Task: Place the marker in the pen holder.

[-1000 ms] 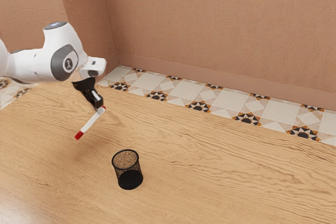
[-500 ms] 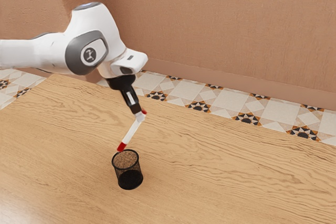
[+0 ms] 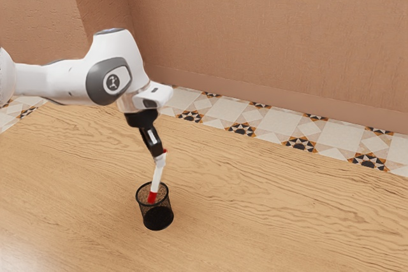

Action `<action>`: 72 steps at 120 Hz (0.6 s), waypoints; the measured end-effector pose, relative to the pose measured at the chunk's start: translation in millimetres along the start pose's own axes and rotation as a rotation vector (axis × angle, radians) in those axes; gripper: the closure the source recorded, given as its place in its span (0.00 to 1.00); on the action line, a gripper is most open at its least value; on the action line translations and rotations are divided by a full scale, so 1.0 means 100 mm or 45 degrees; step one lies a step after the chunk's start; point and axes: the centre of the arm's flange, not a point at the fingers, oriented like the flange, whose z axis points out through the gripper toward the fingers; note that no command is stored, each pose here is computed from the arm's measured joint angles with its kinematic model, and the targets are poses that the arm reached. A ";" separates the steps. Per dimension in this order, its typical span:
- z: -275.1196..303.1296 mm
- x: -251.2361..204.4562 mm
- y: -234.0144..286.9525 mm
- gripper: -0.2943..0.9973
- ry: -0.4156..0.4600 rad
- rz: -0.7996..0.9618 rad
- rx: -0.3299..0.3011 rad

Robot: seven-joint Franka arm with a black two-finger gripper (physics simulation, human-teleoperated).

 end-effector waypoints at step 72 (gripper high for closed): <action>-2.25 -0.04 -0.13 0.30 0.117 0.138 0.295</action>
